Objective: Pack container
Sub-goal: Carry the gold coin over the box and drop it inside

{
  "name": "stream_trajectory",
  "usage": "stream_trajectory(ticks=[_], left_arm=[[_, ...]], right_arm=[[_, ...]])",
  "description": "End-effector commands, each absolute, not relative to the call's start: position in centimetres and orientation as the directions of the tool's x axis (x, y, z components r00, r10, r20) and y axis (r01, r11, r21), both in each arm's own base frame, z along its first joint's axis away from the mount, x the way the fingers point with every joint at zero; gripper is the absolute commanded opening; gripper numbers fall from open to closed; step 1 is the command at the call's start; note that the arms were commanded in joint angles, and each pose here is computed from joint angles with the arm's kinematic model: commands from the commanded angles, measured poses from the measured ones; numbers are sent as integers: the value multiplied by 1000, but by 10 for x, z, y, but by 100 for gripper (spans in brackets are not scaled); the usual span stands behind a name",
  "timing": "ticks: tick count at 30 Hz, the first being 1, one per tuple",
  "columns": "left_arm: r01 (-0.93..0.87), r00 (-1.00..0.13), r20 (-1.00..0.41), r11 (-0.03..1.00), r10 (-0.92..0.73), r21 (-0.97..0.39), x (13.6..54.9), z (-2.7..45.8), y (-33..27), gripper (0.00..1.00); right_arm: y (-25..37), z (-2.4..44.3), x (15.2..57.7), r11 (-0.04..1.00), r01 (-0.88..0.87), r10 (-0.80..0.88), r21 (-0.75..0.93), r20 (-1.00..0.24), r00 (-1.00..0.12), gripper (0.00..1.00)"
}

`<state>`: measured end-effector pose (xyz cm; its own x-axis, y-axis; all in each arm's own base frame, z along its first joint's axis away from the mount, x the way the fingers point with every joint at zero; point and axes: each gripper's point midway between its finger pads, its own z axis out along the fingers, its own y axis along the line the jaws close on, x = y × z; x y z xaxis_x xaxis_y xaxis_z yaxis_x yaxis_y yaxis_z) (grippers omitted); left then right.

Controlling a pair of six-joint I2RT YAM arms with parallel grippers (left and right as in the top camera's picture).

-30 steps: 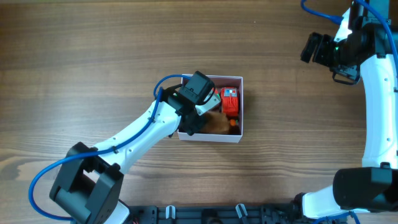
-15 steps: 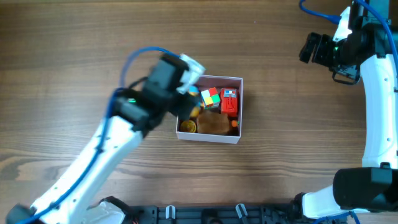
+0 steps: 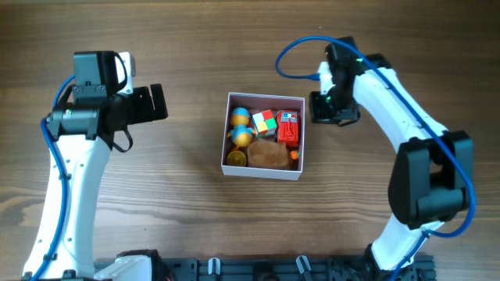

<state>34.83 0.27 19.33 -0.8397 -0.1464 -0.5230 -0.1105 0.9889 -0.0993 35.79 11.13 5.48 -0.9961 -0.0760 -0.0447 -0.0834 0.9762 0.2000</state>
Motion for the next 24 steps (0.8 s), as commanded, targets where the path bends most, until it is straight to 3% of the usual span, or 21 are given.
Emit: stream_trajectory(ticks=[1,11,14,16,19,20,22,24], left_arm=[[-116,-844,-511,985,-164,-125,351,191,1,100],[-116,-844,-510,985,-164,-124,351,191,1,100],[-116,-843,-512,985,-164,-125,351,191,1,100],[-113,-836,-525,986,-163,-125,355,193,1,100],[-63,-791,-600,992,-119,-113,372,205,-3,100],[5,-774,-631,996,-49,-84,378,210,-10,100],[96,-729,-683,995,49,-31,391,220,-21,100],[99,-719,-693,995,50,-31,393,222,-22,100]], right_arm=[[145,47,349,939,-174,-174,296,-28,-984,5],[171,53,367,894,-263,-225,363,-145,-964,7],[158,52,378,938,-192,-151,290,-158,-976,8],[139,65,397,971,-133,-88,198,-217,-972,10],[104,119,443,991,-42,18,130,-428,-903,16],[95,137,455,989,-28,47,143,-493,-869,54],[74,168,479,987,-2,96,159,-608,-788,88],[55,181,496,989,29,120,145,-671,-732,93]])
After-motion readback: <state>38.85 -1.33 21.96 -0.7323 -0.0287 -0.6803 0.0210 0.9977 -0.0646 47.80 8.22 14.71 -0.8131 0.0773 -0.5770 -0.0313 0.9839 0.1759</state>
